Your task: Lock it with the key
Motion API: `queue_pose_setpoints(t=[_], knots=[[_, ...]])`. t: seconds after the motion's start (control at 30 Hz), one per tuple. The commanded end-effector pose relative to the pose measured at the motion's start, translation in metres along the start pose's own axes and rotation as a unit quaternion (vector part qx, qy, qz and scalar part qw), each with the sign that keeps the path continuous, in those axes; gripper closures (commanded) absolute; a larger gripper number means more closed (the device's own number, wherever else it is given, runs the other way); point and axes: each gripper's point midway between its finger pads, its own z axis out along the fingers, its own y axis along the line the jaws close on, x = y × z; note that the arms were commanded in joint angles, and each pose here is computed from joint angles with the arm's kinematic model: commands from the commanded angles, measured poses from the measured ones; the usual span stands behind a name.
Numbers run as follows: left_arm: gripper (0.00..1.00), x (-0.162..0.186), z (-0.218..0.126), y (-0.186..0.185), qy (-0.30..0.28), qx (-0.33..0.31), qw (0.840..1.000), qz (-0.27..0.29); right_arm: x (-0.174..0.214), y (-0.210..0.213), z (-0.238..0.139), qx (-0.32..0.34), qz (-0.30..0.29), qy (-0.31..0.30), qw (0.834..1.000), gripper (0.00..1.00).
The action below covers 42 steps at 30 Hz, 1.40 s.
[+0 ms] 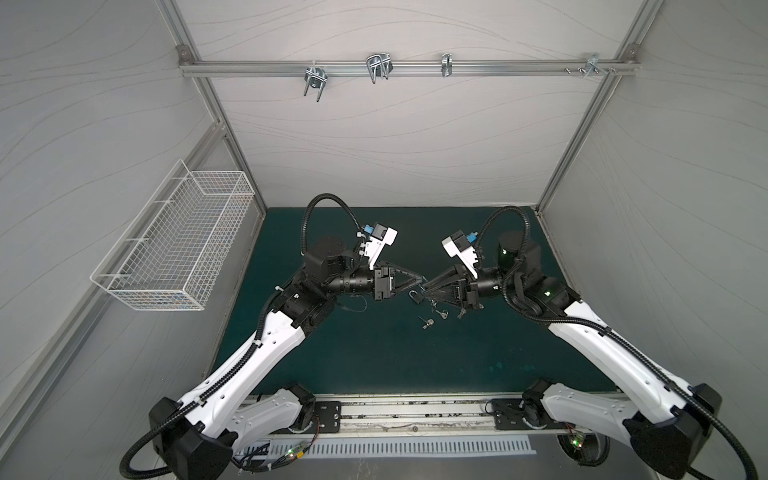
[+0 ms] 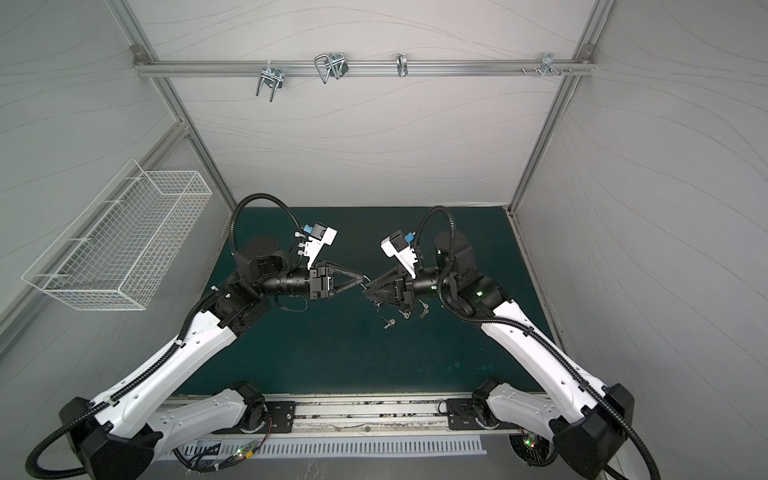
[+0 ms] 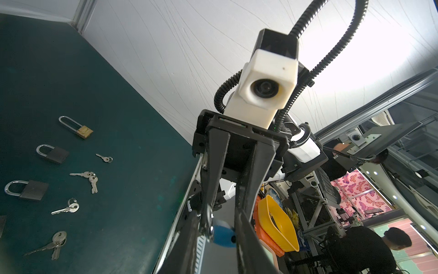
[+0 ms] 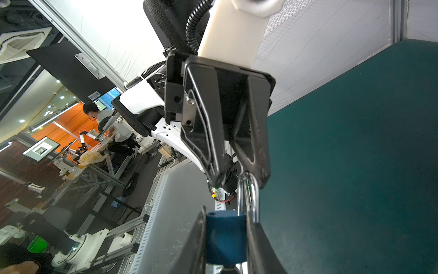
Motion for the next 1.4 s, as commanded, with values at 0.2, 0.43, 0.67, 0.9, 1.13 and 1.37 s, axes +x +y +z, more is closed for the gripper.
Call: queue_pose_setpoints(t=[0.2, 0.43, 0.67, 0.9, 1.13, 1.37], knots=[[0.79, -0.007, 0.004, -0.003, -0.002, 0.005, 1.000, 0.017, 0.001, 0.007, 0.001, -0.016, -0.016, 0.003, 1.000, 1.00], [0.90, -0.007, 0.006, 0.002, -0.001, 0.001, 1.000, 0.011, 0.000, 0.003, 0.002, -0.011, -0.016, 0.001, 1.000, 1.00], [1.00, -0.007, 0.004, 0.004, -0.005, -0.009, 1.000, 0.011, -0.002, -0.006, 0.000, 0.024, -0.023, -0.009, 0.999, 1.00], [1.00, -0.017, 0.001, 0.012, -0.034, -0.043, 0.999, 0.005, -0.012, -0.022, -0.009, 0.091, -0.040, -0.052, 0.994, 0.61], [1.00, -0.030, -0.004, 0.024, -0.072, -0.086, 0.993, -0.027, -0.015, -0.042, -0.024, 0.178, -0.076, -0.088, 0.977, 0.48], [1.00, -0.036, -0.013, 0.039, -0.108, -0.132, 0.983, -0.066, -0.010, -0.041, -0.028, 0.217, -0.142, -0.095, 0.961, 0.35]])
